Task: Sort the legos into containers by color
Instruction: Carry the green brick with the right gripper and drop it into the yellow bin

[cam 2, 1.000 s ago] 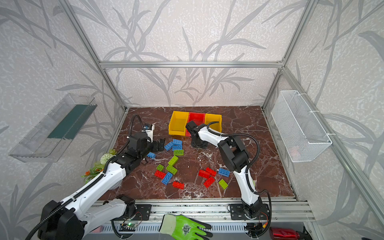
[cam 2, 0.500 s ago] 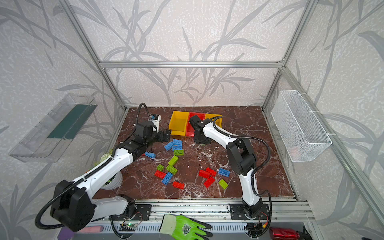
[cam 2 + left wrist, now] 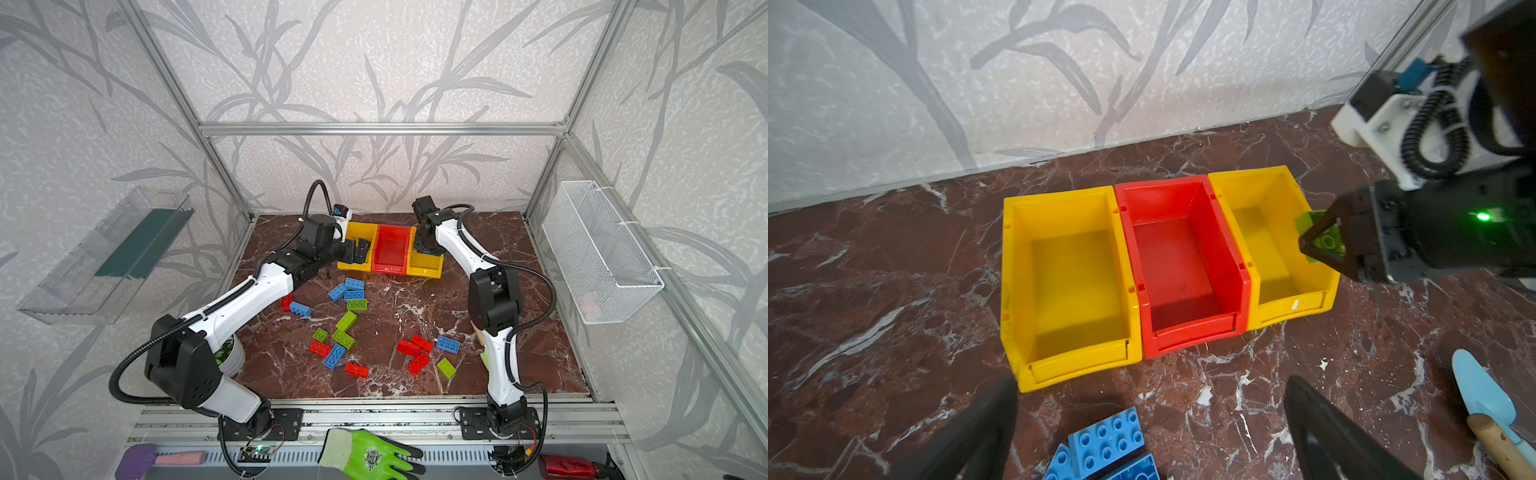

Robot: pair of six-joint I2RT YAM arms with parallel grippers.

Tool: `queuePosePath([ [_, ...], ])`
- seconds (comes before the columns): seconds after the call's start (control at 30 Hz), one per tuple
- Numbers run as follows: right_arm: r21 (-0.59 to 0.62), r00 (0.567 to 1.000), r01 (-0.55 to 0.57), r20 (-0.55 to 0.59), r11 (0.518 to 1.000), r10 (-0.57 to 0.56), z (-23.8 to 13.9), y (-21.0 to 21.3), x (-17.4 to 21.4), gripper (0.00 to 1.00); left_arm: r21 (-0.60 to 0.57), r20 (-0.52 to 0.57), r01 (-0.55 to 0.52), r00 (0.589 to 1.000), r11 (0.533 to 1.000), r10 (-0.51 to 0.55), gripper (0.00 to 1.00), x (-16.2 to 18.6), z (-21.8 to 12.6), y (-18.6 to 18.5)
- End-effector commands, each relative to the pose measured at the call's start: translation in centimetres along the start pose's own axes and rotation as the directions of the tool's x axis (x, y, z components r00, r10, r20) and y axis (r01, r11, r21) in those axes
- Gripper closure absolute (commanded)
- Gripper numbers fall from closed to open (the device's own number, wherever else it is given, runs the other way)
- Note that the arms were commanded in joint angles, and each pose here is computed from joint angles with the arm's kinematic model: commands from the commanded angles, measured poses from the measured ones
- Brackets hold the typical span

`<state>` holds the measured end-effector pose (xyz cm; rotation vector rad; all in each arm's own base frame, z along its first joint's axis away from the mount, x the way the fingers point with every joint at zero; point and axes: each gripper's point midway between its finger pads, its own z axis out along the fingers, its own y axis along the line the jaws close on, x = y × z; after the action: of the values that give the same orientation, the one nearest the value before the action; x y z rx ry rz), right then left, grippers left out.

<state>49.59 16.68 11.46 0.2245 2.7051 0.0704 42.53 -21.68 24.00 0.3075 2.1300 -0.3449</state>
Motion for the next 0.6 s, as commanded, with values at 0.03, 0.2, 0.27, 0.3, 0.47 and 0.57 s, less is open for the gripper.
queuePosePath([
  [0.03,-0.009,0.996,0.077,-0.037,0.997,-0.077,2.0,1.0,-0.4,0.66,0.039,-0.009,-0.027,1.0,0.999,0.027,0.01,-0.4,-0.3,-0.9],
  [0.2,0.019,0.991,0.11,-0.082,0.994,-0.108,4.1,1.2,-0.8,0.64,0.031,0.0,-0.055,0.998,0.998,0.055,0.01,-0.6,-0.3,-0.8],
  [0.27,0.023,0.989,0.119,-0.093,0.993,-0.116,4.8,1.3,-0.9,0.61,0.018,-0.001,-0.061,0.998,0.998,0.061,0.01,-0.6,-0.4,-0.6],
  [0.3,0.024,0.987,0.126,-0.1,0.992,-0.123,5.2,1.3,-0.9,0.57,0.009,-0.002,-0.061,0.998,0.998,0.061,0.01,-0.7,-0.4,-0.4],
  [0.47,0.004,0.987,0.133,-0.096,0.991,-0.132,4.9,1.5,-1.7,0.32,-0.021,-0.023,-0.063,0.998,0.998,0.063,0.01,-0.3,-0.5,0.1],
  [0.57,-0.027,0.986,0.148,-0.071,0.989,-0.15,3.3,2.0,-2.4,0.31,-0.033,-0.012,-0.058,0.998,0.998,0.057,0.01,-0.5,-0.8,0.3],
])
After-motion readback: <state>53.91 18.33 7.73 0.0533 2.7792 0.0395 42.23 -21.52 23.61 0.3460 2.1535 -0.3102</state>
